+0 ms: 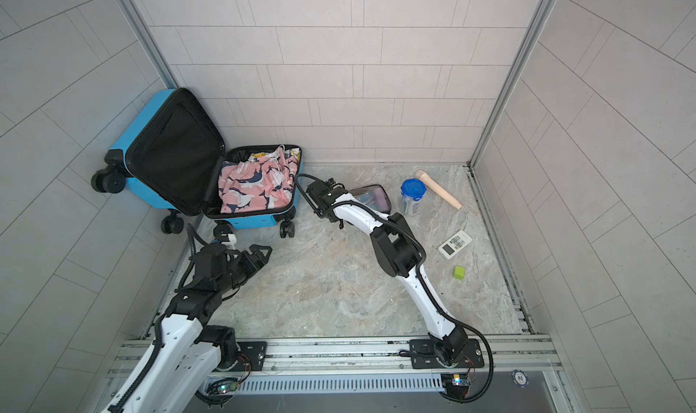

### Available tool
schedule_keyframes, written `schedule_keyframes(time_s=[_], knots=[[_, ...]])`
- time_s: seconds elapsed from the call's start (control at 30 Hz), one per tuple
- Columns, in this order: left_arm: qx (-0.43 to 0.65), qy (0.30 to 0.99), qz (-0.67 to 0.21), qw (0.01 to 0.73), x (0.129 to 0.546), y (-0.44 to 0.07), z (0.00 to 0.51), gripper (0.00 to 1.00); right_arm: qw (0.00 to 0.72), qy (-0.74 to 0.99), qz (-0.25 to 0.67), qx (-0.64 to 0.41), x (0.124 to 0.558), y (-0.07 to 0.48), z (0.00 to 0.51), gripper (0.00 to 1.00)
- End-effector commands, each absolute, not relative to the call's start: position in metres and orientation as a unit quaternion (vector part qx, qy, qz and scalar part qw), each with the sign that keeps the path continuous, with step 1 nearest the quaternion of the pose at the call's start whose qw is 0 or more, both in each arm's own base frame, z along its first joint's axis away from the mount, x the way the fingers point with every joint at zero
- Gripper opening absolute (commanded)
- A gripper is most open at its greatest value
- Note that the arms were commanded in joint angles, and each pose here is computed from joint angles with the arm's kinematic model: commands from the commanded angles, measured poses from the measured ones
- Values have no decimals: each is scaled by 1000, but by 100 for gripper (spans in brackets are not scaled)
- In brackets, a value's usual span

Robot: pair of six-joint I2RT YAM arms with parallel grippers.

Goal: Pack the luggage

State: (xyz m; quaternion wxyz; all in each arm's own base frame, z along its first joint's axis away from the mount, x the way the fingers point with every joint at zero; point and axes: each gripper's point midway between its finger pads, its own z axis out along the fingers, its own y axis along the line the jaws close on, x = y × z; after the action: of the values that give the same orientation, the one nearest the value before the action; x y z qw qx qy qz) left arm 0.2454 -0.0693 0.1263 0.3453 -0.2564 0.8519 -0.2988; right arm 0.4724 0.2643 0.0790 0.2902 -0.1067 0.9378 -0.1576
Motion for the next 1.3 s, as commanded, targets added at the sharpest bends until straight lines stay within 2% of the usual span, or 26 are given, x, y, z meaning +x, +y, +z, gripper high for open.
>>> schedule_keyframes(time_s=[0.0, 0.27, 0.47, 0.63, 0.73, 0.8, 0.9, 1.03, 1.27], knots=[[-256, 848, -307, 348, 250, -72, 126, 86, 295, 949, -83, -77, 438, 276, 99, 0], [-262, 852, -307, 334, 255, -74, 114, 86, 255, 963, 6, -86, 351, 306, 78, 0], [-264, 855, -313, 318, 258, -79, 106, 86, 247, 962, 43, -105, 309, 334, 80, 1], [-265, 862, -316, 296, 259, -84, 99, 86, 274, 951, 75, -120, 300, 339, 116, 52], [-260, 865, -321, 284, 259, -92, 98, 86, 297, 942, 80, -132, 300, 329, 143, 70], [-254, 868, -321, 280, 259, -100, 96, 86, 309, 938, 80, -137, 302, 317, 157, 77], [-244, 870, -325, 280, 260, -115, 99, 86, 311, 939, 63, -131, 316, 283, 161, 82], [-236, 867, -341, 277, 263, -145, 101, 81, 277, 952, 72, -110, 342, 238, 143, 84], [-214, 870, -367, 251, 276, -201, 95, 74, 208, 967, 118, -88, 373, 198, 103, 84]])
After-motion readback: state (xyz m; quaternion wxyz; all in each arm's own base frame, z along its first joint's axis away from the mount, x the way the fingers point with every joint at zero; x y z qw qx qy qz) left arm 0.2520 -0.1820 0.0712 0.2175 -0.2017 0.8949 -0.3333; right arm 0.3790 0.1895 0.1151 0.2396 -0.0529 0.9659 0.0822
